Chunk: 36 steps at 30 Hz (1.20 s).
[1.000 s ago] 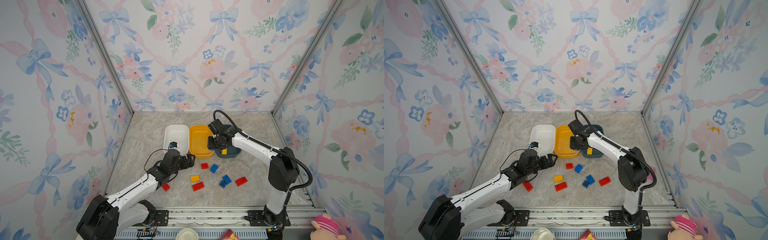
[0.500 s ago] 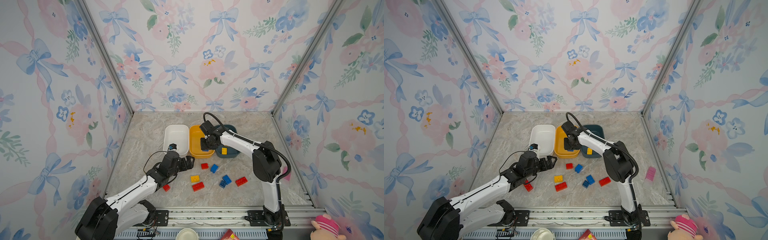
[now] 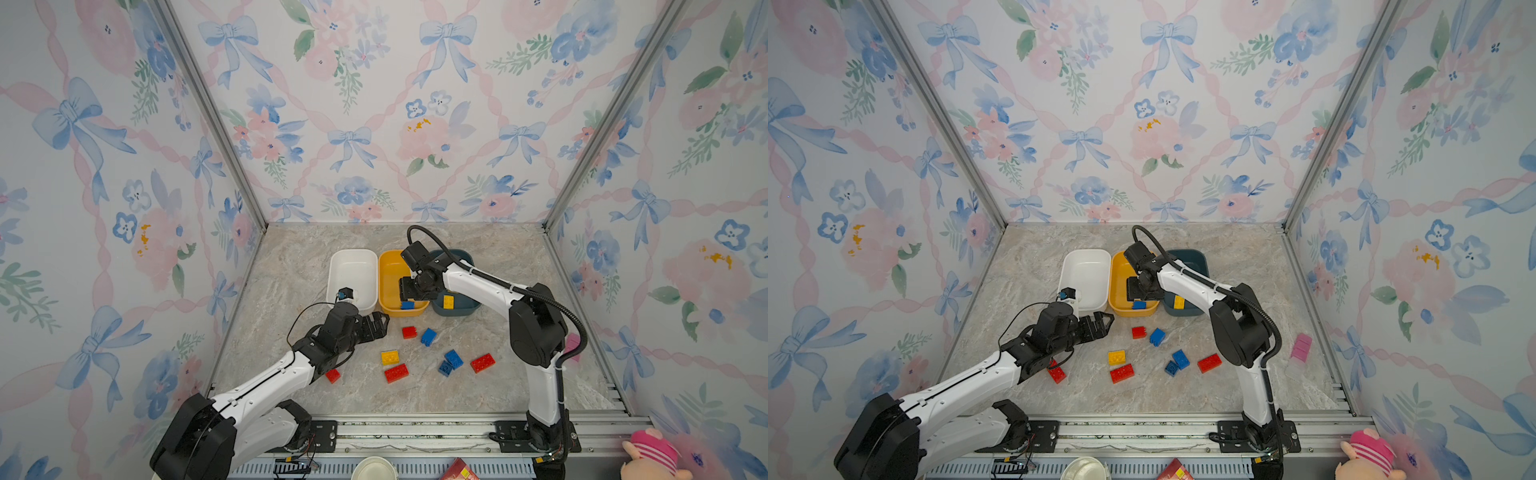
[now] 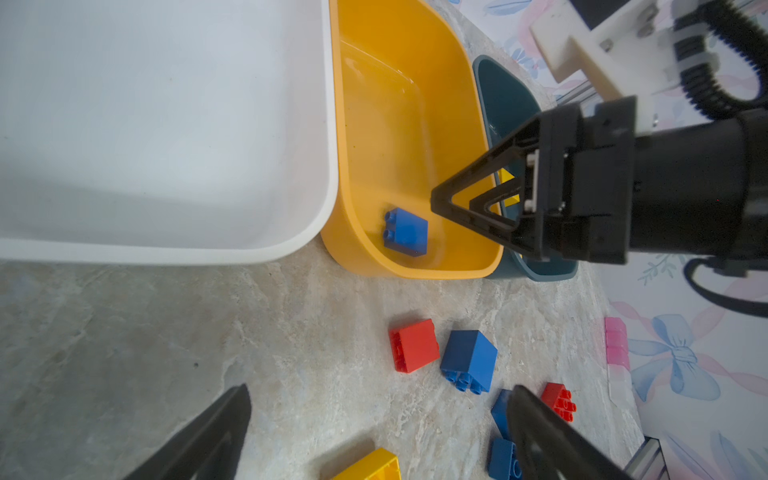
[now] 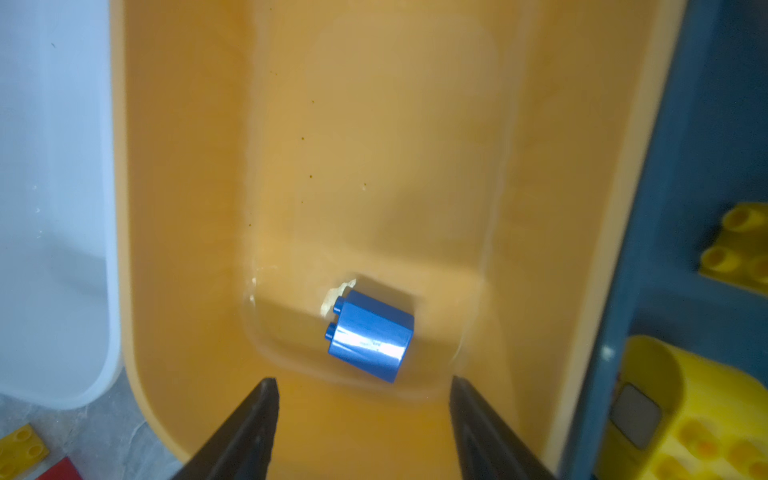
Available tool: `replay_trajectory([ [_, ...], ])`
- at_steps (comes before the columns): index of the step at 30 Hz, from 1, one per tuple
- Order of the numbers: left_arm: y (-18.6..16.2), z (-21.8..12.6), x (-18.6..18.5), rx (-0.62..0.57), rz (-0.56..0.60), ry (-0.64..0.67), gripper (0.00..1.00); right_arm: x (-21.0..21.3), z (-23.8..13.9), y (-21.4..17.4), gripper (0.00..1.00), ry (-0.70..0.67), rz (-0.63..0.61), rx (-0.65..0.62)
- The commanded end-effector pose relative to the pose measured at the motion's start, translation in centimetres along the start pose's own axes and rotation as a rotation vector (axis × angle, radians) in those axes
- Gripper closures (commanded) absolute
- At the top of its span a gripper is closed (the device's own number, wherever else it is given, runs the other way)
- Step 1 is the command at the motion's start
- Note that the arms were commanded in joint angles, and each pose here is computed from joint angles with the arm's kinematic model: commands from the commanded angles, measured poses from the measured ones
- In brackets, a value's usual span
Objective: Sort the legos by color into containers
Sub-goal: 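Open the right gripper to drop the blue brick into the yellow bin, then lower the right gripper onto a second blue brick and grasp it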
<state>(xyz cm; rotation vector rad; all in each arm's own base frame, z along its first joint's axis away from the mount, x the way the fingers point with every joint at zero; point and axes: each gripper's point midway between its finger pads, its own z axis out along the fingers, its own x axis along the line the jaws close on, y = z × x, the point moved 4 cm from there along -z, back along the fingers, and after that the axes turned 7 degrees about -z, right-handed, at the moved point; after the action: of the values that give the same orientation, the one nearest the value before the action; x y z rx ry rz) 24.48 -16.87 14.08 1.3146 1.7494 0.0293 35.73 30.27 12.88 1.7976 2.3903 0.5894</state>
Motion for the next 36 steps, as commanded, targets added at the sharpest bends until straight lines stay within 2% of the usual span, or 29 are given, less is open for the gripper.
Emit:
replay_trajectory([
  [1,0.0,0.0,0.5,-0.001,-0.009,0.023,0.02,0.4,-3.2,-1.1,0.30,0.033,-0.055,-0.007],
  [11,0.2,-0.1,0.7,-0.012,-0.010,0.028,0.02,-1.0,-6.0,-6.7,0.25,0.091,-0.267,0.043],
  [21,0.3,-0.5,0.9,-0.027,-0.008,0.025,0.02,-1.2,-4.0,-10.9,0.21,0.076,-0.552,0.099],
  [27,0.1,-0.7,1.3,-0.029,-0.016,0.034,0.02,-1.3,-2.5,-11.7,0.18,0.051,-0.615,0.110],
  [36,-0.1,-0.6,1.8,-0.028,-0.020,0.048,0.02,-1.7,-0.6,-12.7,0.16,0.035,-0.634,0.137],
])
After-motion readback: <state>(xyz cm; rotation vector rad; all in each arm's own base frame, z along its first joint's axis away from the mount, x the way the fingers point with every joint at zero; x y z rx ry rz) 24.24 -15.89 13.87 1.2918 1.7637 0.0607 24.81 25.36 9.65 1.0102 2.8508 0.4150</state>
